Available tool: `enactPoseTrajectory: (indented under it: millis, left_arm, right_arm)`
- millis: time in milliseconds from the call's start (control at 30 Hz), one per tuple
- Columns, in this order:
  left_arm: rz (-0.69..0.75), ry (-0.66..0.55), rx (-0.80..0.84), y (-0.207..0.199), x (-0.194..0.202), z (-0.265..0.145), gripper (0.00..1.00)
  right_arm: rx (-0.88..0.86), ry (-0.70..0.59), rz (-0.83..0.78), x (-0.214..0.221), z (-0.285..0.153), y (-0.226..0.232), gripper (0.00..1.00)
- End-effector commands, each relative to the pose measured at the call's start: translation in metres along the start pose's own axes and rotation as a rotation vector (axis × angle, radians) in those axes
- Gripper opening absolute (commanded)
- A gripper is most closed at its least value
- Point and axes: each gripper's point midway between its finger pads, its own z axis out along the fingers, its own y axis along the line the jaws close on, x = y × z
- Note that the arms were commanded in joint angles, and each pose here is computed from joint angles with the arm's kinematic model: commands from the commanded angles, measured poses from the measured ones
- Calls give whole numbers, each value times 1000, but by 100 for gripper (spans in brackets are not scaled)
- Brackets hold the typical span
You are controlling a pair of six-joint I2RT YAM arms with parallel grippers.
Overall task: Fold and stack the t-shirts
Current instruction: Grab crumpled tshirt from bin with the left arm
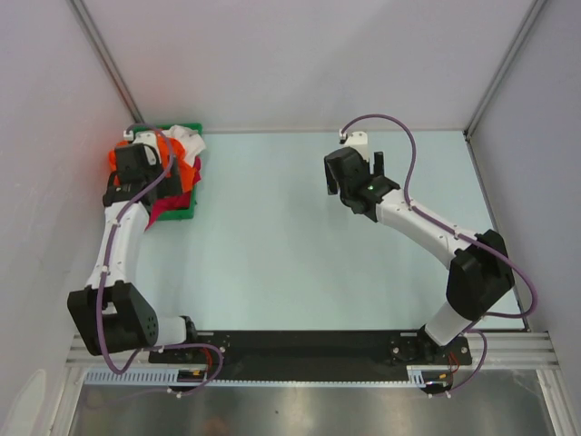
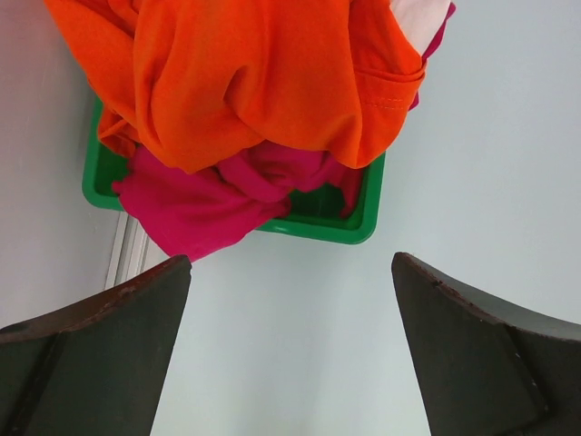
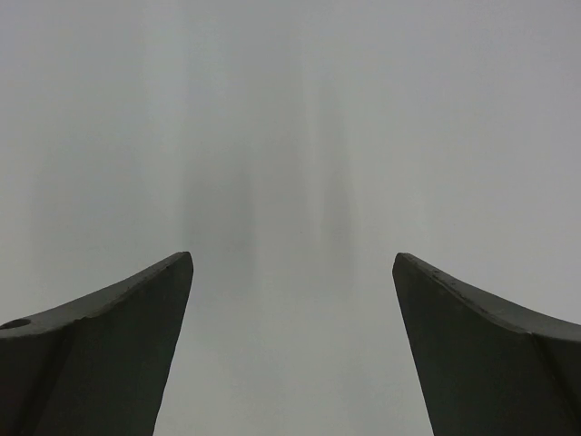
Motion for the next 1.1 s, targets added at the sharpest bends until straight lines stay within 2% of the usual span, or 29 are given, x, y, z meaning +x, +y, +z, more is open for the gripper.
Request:
enactPoseTrajectory:
  millis: [0, 367, 533, 667, 767, 900, 1067]
  left_arm:
    - [-23, -66, 18, -2, -10, -8, 100]
    - [-94, -92, -82, 13, -19, -7, 100]
    - [-88, -111, 1, -1, -19, -10, 100]
    - [-59, -179, 39, -6, -28, -18, 100]
    - [-60, -171, 15, -2, -32, -16, 99]
    - [-60, -102, -4, 2, -30, 1, 99]
    - [-79, -47, -30, 17, -42, 35, 97]
  right_arm:
    - [15, -20, 20, -9, 2, 2, 100]
    - [26, -28, 12, -9, -3, 4, 100]
    - [25, -24, -5, -7, -2, 9, 100]
    - [26, -29, -18, -11, -3, 13, 100]
    - [32, -38, -22, -15, -4, 15, 100]
    - [38, -36, -31, -17, -3, 16, 100]
    - [41, -39, -26, -17, -2, 17, 100]
